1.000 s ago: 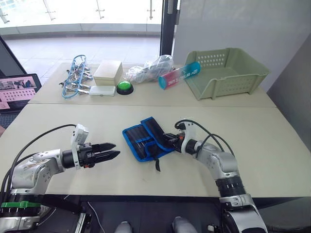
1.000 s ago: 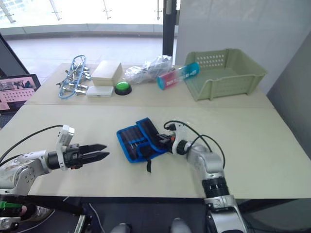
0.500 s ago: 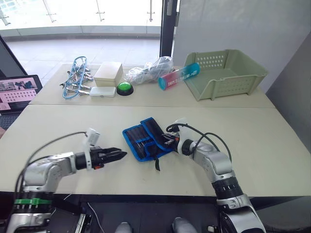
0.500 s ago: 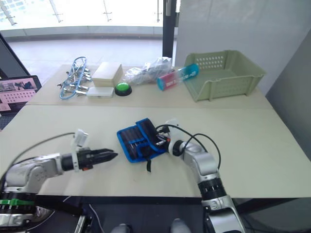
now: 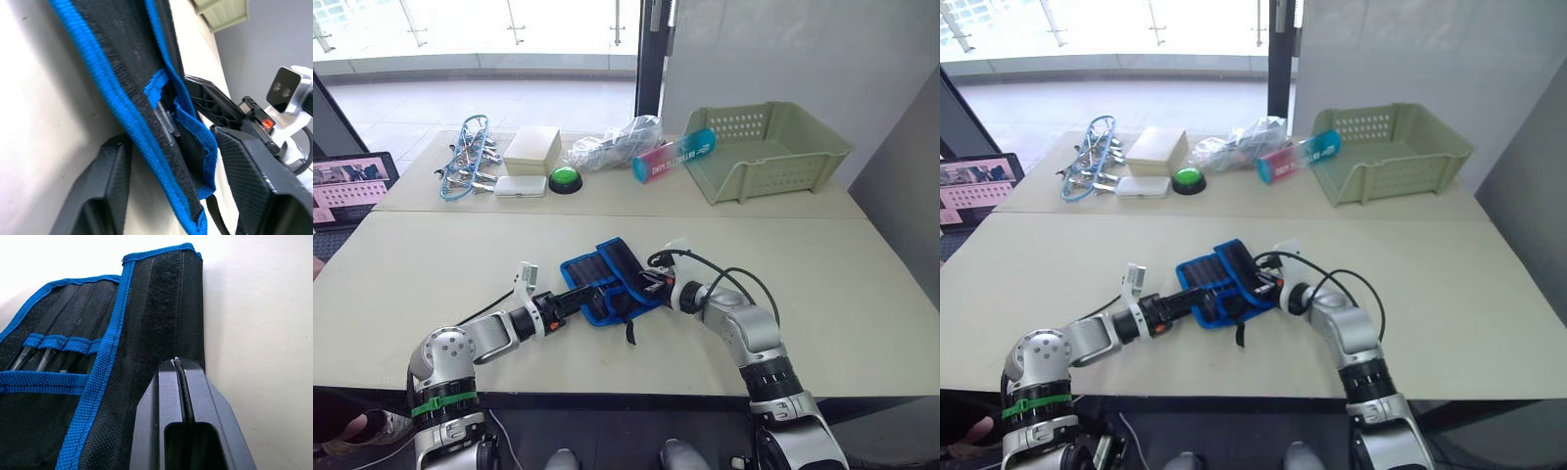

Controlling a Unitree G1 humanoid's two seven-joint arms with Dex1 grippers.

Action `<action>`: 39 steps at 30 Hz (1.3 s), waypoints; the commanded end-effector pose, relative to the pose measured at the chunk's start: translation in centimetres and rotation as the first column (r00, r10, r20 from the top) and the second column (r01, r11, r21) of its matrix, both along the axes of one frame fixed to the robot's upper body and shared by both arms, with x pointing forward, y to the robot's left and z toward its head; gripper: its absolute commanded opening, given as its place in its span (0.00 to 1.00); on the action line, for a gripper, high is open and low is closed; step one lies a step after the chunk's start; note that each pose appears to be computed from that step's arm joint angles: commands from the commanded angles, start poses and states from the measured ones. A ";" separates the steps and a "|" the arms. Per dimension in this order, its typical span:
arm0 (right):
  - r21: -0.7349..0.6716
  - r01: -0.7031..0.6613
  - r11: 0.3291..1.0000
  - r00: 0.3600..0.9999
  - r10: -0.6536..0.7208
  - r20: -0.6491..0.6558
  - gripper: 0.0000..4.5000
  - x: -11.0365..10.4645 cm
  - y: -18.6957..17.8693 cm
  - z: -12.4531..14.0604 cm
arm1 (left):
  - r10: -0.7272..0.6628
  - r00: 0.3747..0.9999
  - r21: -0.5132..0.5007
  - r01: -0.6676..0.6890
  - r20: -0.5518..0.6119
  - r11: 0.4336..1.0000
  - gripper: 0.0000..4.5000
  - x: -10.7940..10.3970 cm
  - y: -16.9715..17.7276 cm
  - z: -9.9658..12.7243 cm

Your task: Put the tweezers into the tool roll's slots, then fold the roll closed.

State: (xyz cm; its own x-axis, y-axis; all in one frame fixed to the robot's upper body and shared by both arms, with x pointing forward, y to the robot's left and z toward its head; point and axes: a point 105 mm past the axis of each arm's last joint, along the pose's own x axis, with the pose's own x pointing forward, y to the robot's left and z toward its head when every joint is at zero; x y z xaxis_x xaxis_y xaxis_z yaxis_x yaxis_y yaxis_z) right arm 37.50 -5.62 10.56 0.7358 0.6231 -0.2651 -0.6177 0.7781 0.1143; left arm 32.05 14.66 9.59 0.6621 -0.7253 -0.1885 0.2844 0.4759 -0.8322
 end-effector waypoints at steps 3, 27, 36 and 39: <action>-0.044 0.012 0.999 0.996 -0.016 -0.089 0.00 -0.4 -0.3 -2.4 | 0.006 1.000 -0.015 -0.006 -0.008 1.000 0.17 -0.5 0.3 0.1; -0.062 -0.069 0.996 0.982 0.057 -0.178 0.00 -3.6 2.8 -4.6 | -0.228 0.962 0.197 0.197 0.152 0.960 0.01 2.4 2.8 4.4; -0.052 -0.041 0.998 0.986 0.032 -0.164 0.00 -2.9 2.5 -4.1 | -0.362 0.908 0.117 0.345 0.210 0.931 0.01 4.1 -3.8 6.5; -0.043 -0.034 0.999 0.987 0.027 -0.160 0.00 -2.8 2.2 -3.8 | -0.344 0.916 0.109 0.328 0.206 0.938 0.01 4.7 -5.5 5.4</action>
State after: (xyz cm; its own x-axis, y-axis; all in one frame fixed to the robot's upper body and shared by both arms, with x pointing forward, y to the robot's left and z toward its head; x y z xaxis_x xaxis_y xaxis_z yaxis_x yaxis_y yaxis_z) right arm 35.77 -3.57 10.06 0.7172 0.6363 -0.2842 -0.6309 0.7661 0.1230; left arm 36.28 9.31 14.27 0.3935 -0.9078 -0.1453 0.5881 0.3701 -0.7191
